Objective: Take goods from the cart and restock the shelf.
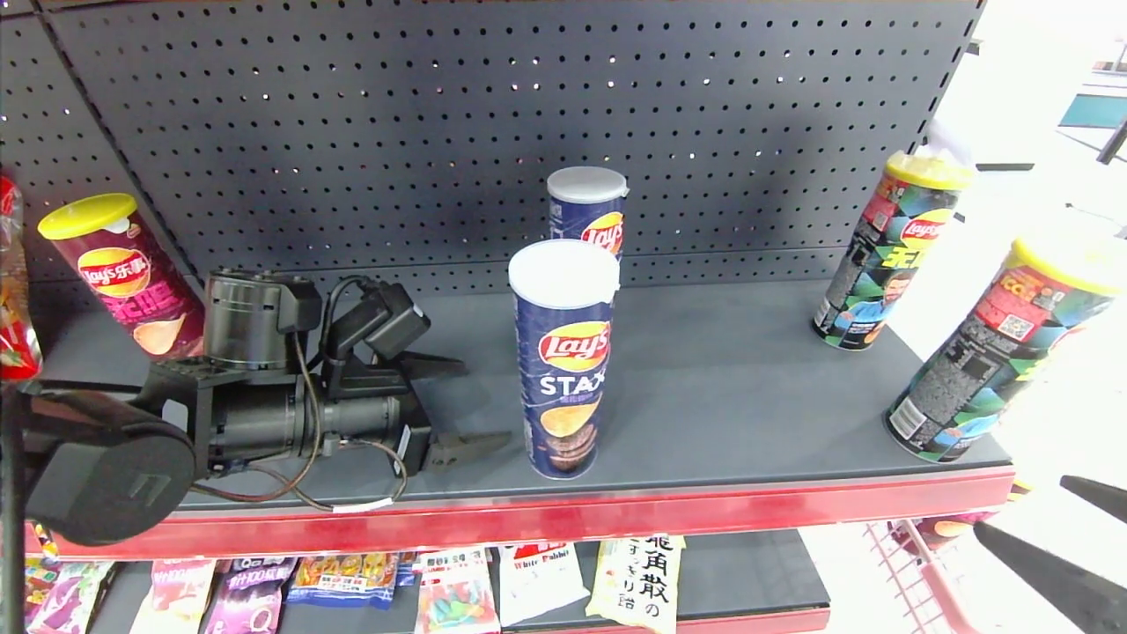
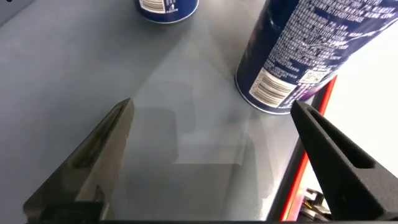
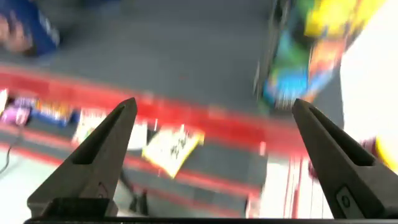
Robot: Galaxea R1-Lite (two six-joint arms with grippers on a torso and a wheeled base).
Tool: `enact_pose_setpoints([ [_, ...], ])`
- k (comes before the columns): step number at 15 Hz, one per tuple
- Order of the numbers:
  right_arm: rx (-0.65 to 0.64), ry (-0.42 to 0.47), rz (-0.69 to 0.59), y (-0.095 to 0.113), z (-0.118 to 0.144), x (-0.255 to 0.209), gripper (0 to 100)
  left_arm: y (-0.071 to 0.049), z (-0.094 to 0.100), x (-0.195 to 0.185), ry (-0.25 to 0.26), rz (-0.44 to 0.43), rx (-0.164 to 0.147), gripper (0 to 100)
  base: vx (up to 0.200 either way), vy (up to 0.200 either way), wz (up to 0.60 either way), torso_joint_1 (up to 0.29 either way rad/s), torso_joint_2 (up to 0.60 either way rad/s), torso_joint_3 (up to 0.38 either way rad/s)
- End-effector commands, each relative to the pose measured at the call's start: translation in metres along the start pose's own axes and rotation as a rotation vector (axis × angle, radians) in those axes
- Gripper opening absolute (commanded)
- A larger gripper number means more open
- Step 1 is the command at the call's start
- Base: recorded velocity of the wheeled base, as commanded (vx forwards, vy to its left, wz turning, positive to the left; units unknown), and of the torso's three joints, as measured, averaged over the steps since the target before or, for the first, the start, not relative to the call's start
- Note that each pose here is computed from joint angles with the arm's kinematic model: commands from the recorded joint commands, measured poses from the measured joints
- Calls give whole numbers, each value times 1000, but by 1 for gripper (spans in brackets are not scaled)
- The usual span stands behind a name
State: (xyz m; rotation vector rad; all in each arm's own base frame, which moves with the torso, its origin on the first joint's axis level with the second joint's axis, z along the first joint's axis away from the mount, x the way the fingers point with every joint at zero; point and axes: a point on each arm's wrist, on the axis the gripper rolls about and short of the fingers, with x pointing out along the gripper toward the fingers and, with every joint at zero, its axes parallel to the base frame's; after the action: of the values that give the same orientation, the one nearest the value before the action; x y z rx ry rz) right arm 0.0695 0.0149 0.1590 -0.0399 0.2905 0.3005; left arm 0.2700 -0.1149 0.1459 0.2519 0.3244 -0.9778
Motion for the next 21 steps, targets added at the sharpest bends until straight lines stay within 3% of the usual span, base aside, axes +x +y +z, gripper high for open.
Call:
enact_pose_setpoints([
  [1, 21, -22, -116, 0, -8, -29, 100, 2, 2, 0, -7, 5, -1, 100, 0, 0, 0, 0, 0, 0],
  [6, 126, 64, -458, -28, 17, -14, 100, 3, 4, 1, -12, 8, -4, 100, 0, 0, 0, 0, 0, 0],
  [11, 186, 171, -573, -50, 18, 4, 100, 7, 9, 8, -24, 3, 8, 100, 0, 0, 0, 0, 0, 0],
  [15, 198, 210, -576, -69, 19, 32, 100, 12, 15, 12, -39, 9, 16, 100, 0, 0, 0, 0, 0, 0],
  [21, 222, 263, -506, -81, 18, 54, 100, 13, 16, 12, -43, 14, 16, 100, 0, 0, 0, 0, 0, 0],
])
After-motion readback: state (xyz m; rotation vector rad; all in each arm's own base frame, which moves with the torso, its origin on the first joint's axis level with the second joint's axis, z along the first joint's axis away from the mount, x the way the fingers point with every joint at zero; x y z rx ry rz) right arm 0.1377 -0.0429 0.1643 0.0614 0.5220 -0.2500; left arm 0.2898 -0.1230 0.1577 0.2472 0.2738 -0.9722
